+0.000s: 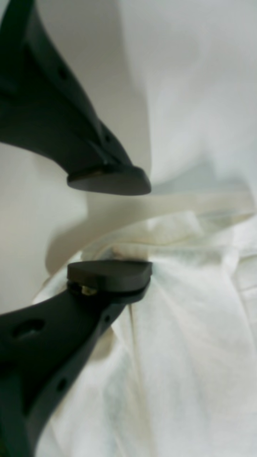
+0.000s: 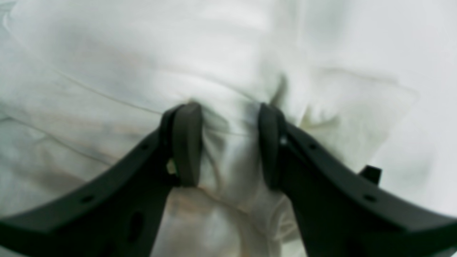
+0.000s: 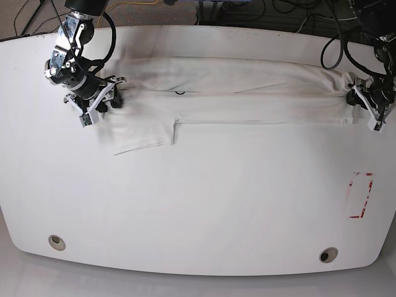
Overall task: Layout the t-shirt on the table in an organized manner, then fold the t-shirt properly
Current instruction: 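Pull the folded edge taut with both grippers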
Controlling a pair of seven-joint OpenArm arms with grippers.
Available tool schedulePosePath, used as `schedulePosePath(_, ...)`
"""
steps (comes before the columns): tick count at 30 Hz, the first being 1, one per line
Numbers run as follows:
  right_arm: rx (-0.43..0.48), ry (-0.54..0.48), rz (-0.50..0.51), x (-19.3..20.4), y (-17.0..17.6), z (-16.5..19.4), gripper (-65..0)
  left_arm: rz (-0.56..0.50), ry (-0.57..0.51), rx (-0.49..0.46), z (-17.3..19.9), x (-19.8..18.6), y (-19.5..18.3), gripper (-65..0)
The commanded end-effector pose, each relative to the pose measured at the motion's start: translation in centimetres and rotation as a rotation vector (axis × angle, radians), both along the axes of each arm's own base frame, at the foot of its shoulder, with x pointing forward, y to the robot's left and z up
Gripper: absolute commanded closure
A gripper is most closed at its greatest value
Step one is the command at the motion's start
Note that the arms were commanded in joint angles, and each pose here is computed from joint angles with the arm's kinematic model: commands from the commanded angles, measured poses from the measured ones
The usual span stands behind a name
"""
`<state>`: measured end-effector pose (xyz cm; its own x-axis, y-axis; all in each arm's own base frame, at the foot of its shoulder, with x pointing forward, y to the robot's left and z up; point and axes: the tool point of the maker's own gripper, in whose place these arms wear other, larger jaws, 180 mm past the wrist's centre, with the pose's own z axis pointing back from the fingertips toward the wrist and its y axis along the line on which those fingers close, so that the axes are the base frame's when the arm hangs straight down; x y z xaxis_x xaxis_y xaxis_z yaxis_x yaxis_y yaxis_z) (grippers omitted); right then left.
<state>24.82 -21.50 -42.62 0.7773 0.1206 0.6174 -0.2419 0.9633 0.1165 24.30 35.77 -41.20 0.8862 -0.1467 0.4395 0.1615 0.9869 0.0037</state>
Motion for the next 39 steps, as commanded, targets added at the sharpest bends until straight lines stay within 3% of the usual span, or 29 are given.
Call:
schedulePosePath(1,-0.04,0.037,0.006,-0.5,-0.6,-0.2,-25.4,0.005,0.017,0.051,0.5,-0.2,1.7,-26.9)
schedulePosePath(11,-0.115,-0.071,0.017,0.8,-0.2,4.7,-26.2,0.003,0.014,0.051,0.6,0.0,1.7,-26.8)
schedulePosePath(22,-0.206,-0.112,-0.01,3.2,-0.9,9.2,-26.3,0.002,0.015,0.043,0.4,-0.1,1.3,-26.8)
schedulePosePath(26,-0.193,-0.119,-0.021,4.7,-1.1,9.3,-28.7,0.002,0.018,0.043,0.3,-0.2,1.3,-26.8)
schedulePosePath(33,-0.122,-0.092,-0.038,7.5,-1.1,7.7,-41.2,0.002,0.02,0.043,0.3,-0.2,1.3,-26.8)
schedulePosePath(39,-0.032,-0.079,-0.046,9.5,-0.8,5.7,-40.7,0.002,0.018,0.042,0.2,-0.2,1.3,-26.8)
